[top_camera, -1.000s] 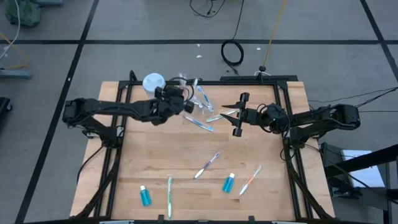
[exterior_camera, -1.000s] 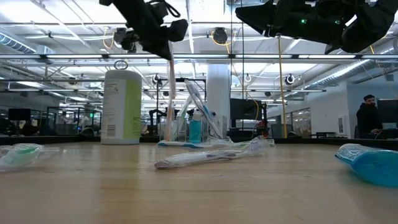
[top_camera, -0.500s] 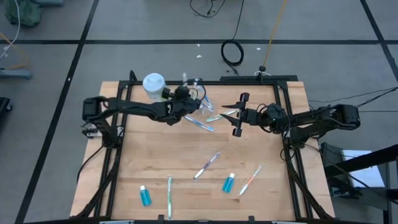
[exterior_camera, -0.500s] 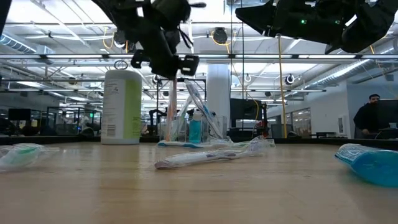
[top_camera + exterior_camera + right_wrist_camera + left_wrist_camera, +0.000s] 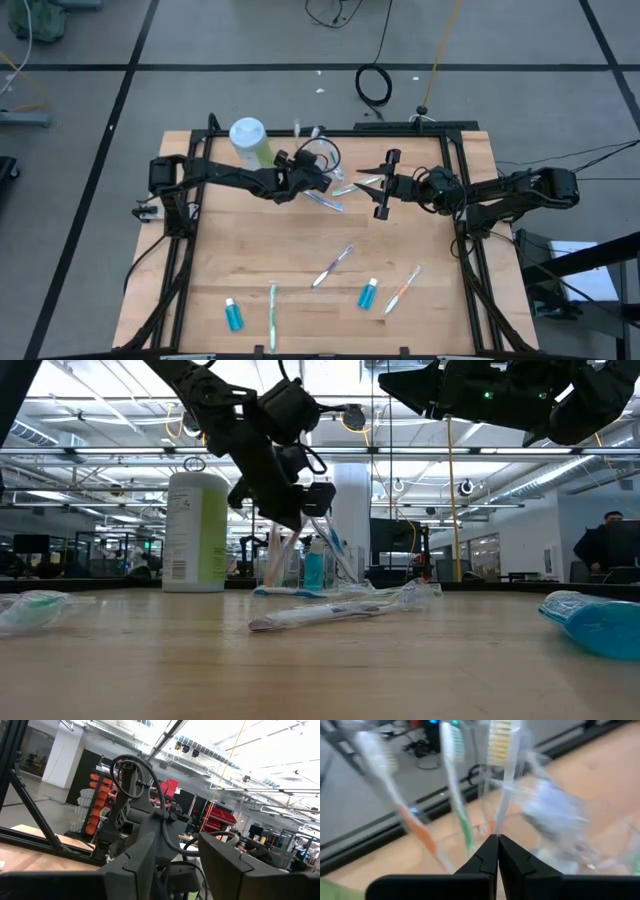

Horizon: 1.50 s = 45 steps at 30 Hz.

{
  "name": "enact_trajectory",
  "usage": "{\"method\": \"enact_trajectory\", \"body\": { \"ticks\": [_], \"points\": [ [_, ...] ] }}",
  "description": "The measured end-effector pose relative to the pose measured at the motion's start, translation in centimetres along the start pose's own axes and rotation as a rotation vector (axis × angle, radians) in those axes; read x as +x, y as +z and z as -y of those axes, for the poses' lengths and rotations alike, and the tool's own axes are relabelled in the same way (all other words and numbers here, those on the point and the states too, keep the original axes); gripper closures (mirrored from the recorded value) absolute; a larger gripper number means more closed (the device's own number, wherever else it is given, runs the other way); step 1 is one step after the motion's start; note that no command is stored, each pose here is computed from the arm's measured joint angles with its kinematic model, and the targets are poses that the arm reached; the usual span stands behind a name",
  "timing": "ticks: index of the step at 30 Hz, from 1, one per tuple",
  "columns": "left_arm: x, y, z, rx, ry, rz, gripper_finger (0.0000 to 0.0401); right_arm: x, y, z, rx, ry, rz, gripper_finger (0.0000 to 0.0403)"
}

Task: Pick & Place toothbrushing station
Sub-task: Put the left orange toothbrush into the transparent organizer, then put the left blue mouthwash into the transparent organizer

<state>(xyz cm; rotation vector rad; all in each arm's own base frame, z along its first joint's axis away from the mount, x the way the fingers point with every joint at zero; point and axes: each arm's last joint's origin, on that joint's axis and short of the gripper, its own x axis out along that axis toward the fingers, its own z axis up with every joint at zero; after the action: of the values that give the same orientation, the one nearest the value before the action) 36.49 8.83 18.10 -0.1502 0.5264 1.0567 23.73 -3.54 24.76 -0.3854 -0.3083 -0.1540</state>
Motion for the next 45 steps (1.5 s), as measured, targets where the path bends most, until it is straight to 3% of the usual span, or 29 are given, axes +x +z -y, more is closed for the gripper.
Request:
{"method": "enact_trajectory", "body": {
  "ticks": [5,14,21,29,35,40,45],
  "points": [
    [0.0,0.1,-0.1,0.085,0.010,0.004,0.0392,0.0,0.0,0.0,0.001,-0.001,0.000,0.0261],
    [-0.2,-0.2,-0.5,0.188,0.101,0.003,0.0321,0.0,0.0,0.0,0.001,0.000,0.000,0.0261],
    [-3.7,1.6,-2.2,0.174,0.232,0.052,0.0305,0.0,-0.3,-0.1,0.003,0.009,-0.030,0.0261],
    [-9.8,4.2,-5.5,0.117,0.128,0.037,0.0304,0.0,-0.8,-0.3,0.006,0.027,-0.082,0.0261],
    [-13.1,5.0,-7.7,0.089,0.018,0.005,0.0304,-0.3,-2.3,-0.8,0.016,0.084,-0.239,0.0261],
    [-14.7,5.3,-8.8,0.081,-0.001,0.010,0.0304,-0.6,-3.5,-1.2,0.033,0.117,-0.348,0.0261],
    [-14.7,5.3,-8.8,0.080,-0.005,0.011,0.0304,0.0,-4.8,-1.2,0.138,0.100,-0.431,0.0261]
  ]
}}
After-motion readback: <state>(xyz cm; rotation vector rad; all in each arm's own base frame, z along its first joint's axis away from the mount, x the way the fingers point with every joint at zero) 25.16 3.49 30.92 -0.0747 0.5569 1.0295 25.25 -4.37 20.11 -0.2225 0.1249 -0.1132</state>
